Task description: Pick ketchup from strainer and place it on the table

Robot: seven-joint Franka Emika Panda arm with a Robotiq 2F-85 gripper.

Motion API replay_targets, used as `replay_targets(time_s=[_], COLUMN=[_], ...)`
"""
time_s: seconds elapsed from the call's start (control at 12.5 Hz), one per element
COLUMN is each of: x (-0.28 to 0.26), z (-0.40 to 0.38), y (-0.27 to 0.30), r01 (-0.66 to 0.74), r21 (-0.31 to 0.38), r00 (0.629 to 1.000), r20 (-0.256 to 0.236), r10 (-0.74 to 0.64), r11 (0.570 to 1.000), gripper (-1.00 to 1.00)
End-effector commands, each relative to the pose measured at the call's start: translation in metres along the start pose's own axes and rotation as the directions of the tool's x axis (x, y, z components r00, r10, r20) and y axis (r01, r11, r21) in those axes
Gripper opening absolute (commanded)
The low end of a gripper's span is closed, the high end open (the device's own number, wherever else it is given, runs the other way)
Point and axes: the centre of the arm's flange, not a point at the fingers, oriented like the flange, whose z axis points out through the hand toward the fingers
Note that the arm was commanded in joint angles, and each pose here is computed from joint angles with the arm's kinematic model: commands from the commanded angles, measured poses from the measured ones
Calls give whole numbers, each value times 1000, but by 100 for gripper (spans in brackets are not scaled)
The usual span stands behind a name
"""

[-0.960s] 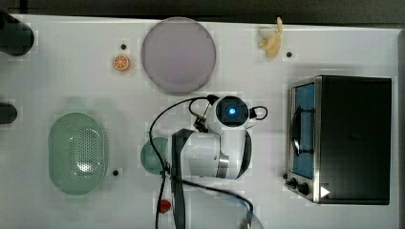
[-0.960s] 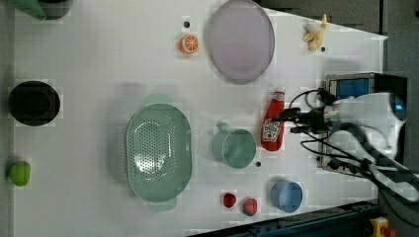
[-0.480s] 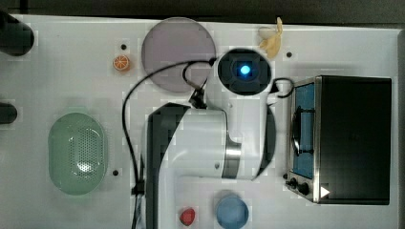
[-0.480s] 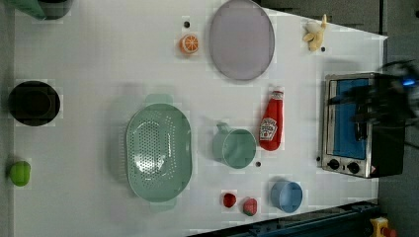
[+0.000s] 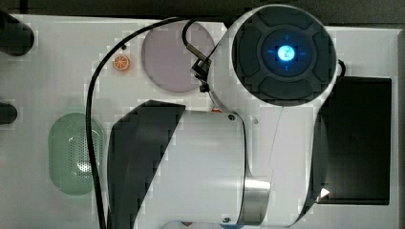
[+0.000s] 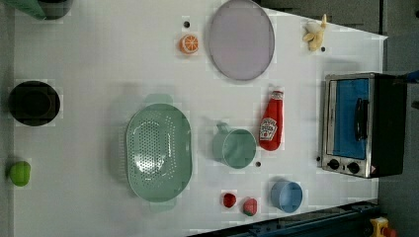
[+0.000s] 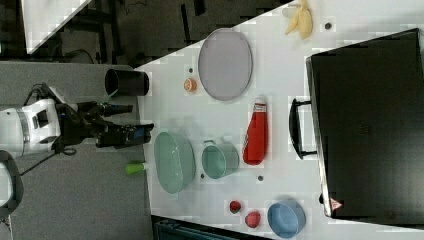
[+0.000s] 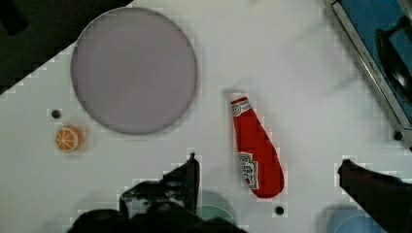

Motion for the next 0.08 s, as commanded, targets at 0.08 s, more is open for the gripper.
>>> replay_targets(time_s=[0.08], x=[6], z=[20], y=[5], r01=[-64], r21=[-31], r00=[997], r20=[48], r10=[65], r11=[997], gripper=[100])
